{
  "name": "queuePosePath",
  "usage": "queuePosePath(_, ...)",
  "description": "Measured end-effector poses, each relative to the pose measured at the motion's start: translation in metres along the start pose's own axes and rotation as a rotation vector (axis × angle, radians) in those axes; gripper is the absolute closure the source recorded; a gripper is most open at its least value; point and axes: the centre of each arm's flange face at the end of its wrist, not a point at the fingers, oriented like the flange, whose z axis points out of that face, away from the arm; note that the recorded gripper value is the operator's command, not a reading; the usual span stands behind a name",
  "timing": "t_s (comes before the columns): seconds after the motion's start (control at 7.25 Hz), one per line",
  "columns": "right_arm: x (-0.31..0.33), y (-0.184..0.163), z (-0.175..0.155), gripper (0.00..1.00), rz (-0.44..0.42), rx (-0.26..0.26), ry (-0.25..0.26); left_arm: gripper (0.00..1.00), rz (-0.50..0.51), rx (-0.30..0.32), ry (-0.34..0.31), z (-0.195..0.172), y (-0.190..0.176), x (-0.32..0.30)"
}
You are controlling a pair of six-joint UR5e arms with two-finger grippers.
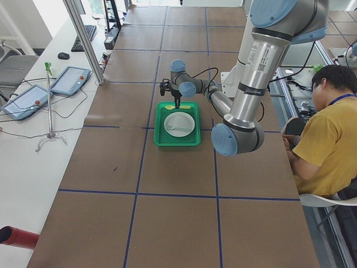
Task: Place spoon
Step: 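Carry the yellow spoon off the plate and lower it onto the tray, then open the left gripper and lift it away from the spoon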
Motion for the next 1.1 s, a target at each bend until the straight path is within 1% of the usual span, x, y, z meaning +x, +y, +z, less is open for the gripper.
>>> queuePosePath(0.14,0.000,0.000,0.000,0.00,0.000,0.000,0.000,0.05,0.004,-0.003,-0.004,0.003,0.001,0.000)
queuePosePath(0.28,0.000,0.000,0.000,0.00,-0.001,0.000,0.000,0.01,0.007,-0.004,-0.003,0.003,0.001,0.000)
queuePosePath(0.41,0.000,0.000,0.000,0.00,-0.001,0.000,0.000,0.01,0.010,-0.001,0.001,-0.001,0.002,-0.001)
queuePosePath(0.55,0.000,0.000,0.000,0.00,0.000,0.000,0.000,0.01,0.012,0.015,0.011,-0.014,-0.003,-0.004)
queuePosePath(0.69,0.000,0.000,0.000,0.00,0.000,0.000,0.000,0.01,0.024,0.043,0.010,-0.040,-0.020,-0.022)
queuePosePath(0.83,0.000,0.000,0.000,0.00,0.000,0.000,0.000,0.00,0.066,0.064,-0.014,-0.074,-0.045,-0.064)
queuePosePath(0.97,0.000,0.000,0.000,0.00,0.000,0.000,0.000,0.00,0.127,0.078,-0.058,-0.107,-0.070,-0.128)
queuePosePath(1.1,0.000,0.000,0.000,0.00,0.000,0.000,0.000,0.00,0.194,0.096,-0.117,-0.135,-0.091,-0.205)
